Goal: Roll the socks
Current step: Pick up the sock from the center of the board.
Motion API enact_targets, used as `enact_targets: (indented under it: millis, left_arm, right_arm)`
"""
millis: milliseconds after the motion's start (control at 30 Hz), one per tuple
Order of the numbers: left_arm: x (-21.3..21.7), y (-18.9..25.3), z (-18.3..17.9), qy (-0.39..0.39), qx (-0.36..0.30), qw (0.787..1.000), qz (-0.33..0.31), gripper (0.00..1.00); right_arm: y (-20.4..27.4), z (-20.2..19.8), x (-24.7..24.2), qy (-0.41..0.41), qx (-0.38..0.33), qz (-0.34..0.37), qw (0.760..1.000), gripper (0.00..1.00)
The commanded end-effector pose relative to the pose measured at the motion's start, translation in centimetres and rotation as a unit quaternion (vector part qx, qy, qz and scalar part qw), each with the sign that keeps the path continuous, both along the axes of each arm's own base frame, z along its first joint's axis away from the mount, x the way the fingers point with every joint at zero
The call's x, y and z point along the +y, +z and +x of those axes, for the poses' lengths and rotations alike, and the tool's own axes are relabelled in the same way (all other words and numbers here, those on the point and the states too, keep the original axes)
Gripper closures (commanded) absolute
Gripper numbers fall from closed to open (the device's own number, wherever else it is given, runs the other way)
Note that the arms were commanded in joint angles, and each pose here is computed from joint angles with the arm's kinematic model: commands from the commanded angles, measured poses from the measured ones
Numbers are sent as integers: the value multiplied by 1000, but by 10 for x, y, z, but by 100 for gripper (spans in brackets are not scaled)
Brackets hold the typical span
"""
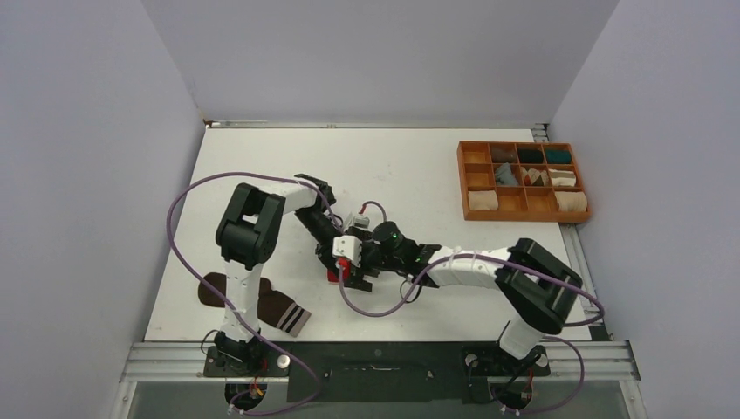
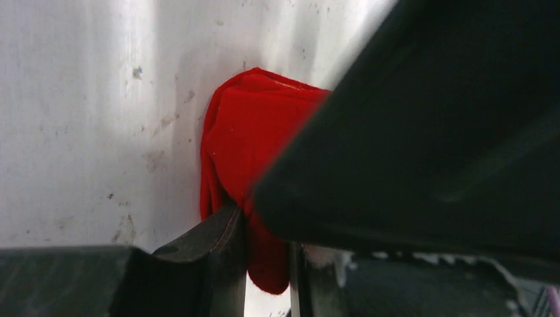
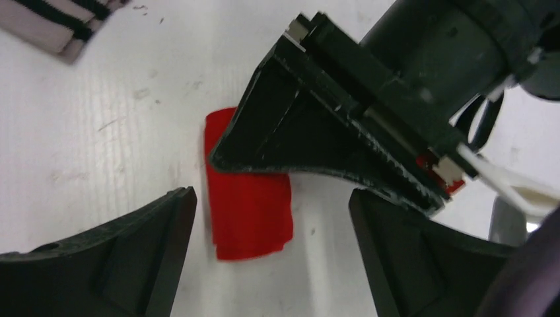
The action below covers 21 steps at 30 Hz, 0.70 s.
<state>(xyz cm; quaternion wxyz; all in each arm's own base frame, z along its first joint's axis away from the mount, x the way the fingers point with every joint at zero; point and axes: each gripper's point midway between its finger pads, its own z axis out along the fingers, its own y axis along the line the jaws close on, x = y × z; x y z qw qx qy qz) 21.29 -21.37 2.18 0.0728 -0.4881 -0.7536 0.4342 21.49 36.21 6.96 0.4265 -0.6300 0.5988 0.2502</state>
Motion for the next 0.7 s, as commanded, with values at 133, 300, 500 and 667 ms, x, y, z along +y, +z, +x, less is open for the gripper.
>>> enact_targets:
  millis: [133, 300, 500, 667]
  left_arm:
    - [12, -15, -1, -1, 13, 1000, 29, 100]
    - [10, -15, -3, -2, 24, 1000, 20, 100]
    - [7, -8, -3, 0, 30, 1000, 4, 100]
    - [6, -4, -2, -1, 25, 1000, -8, 91]
  right_arm:
    - [-27, 5, 32, 91, -45, -51, 994, 10]
    - [-42, 11, 39, 58, -18, -61, 996, 13]
    - [-53, 9, 45, 29, 32, -59, 997, 30]
    - [-57, 6, 45, 10, 64, -55, 996, 77]
